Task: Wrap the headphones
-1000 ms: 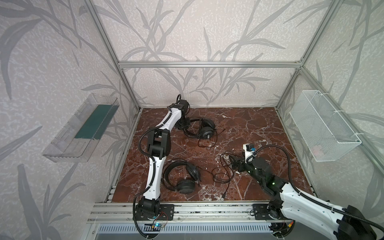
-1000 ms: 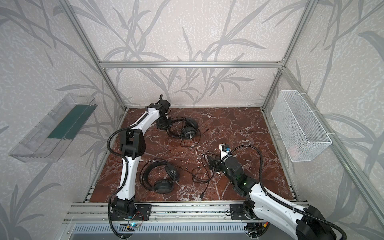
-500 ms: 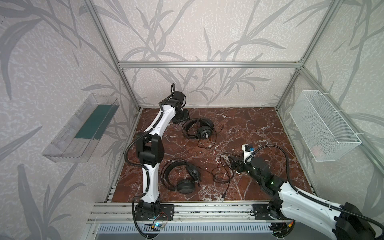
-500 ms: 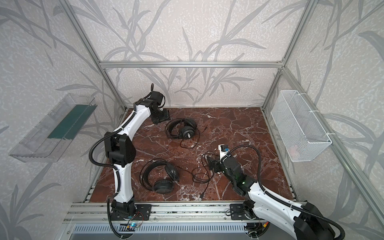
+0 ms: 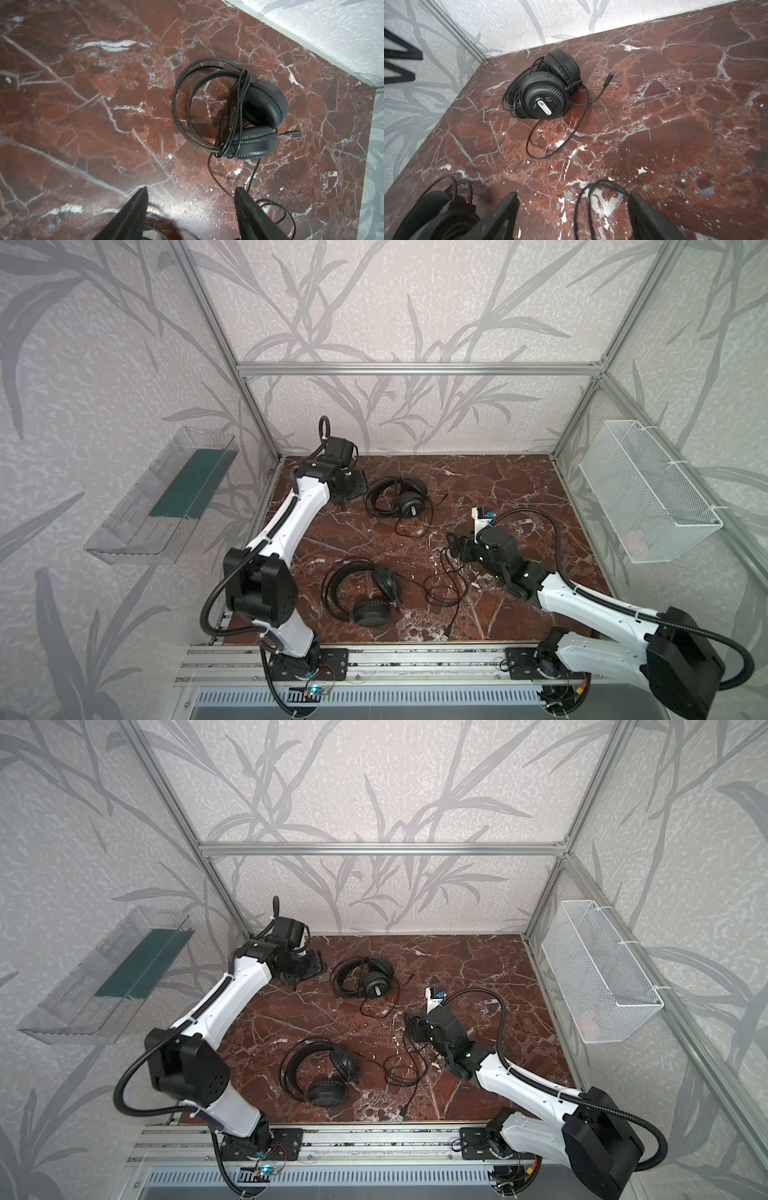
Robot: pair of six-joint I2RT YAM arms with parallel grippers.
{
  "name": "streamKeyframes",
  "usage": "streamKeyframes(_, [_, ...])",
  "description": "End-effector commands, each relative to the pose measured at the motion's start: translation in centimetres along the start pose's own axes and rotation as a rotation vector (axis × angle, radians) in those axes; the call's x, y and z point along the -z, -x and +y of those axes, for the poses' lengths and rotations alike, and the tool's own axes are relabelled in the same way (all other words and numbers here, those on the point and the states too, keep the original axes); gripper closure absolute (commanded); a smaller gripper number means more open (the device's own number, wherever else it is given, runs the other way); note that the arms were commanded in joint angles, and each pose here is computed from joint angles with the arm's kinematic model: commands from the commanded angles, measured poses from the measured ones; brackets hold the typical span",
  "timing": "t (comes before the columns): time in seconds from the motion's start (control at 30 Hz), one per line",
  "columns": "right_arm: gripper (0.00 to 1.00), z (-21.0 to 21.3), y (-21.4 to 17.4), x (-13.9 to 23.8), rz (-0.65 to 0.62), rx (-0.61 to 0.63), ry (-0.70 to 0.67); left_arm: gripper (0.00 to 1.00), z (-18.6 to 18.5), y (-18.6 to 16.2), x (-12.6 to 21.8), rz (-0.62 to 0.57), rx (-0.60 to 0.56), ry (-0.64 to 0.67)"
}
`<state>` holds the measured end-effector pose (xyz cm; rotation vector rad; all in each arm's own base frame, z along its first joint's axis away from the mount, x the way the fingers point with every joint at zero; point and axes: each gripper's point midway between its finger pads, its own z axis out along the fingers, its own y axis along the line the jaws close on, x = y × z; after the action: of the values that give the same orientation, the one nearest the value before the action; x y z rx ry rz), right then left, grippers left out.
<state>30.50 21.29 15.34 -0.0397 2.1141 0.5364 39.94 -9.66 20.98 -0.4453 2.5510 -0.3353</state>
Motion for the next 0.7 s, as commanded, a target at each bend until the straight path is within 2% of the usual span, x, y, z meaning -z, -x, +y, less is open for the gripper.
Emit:
streamKeyframes(0.0, [0.21, 0.5, -0.5, -2.2, 0.079, -0.068, -0.035, 0.32, 2.2, -0.4, 2.3, -0.101, 0.039, 0.041])
streamKeyframes(0.03, [0.22, 0.7, -0.7, -3.0, 0.104, -0.081, -0.044, 0.32, 2.8, -0.8, 2.8, -0.114, 0.039, 0.054])
streamKeyframes(0.17, [0.38, 0.3, -1.7, -6.8, 0.209, -0.222, -0.098, 0.32, 5.4, -2.5, 4.5, -0.163, 0.028, 0.103])
streamKeyframes(0.27, [0.42, -0.2, -2.7, -9.9, 0.318, -0.317, -0.099, 0.32, 6.7, -3.7, 5.2, -0.197, 0.018, 0.120])
streamKeyframes(0.3, [0.44, -0.3, -2.9, -11.1, 0.361, -0.307, -0.100, 0.32, 7.2, -3.8, 5.4, -0.217, 0.017, 0.129])
streamKeyframes(0.33, [0.45, -0.7, -2.8, -11.8, 0.374, -0.340, -0.136, 0.32, 7.4, -3.9, 5.5, -0.230, 0.019, 0.131])
streamKeyframes(0.5, [0.46, -2.7, -4.2, -16.0, 0.501, -0.435, -0.194, 0.32, 6.6, -4.1, 5.1, -0.216, 0.028, 0.080])
streamKeyframes(0.57, [0.46, -3.0, -4.6, -17.3, 0.513, -0.434, -0.207, 0.32, 6.4, -4.2, 5.0, -0.204, 0.031, 0.074])
streamKeyframes(0.67, [0.52, -3.3, -4.2, -18.3, 0.495, -0.413, -0.226, 0.32, 6.3, -4.2, 5.2, -0.209, 0.036, 0.057])
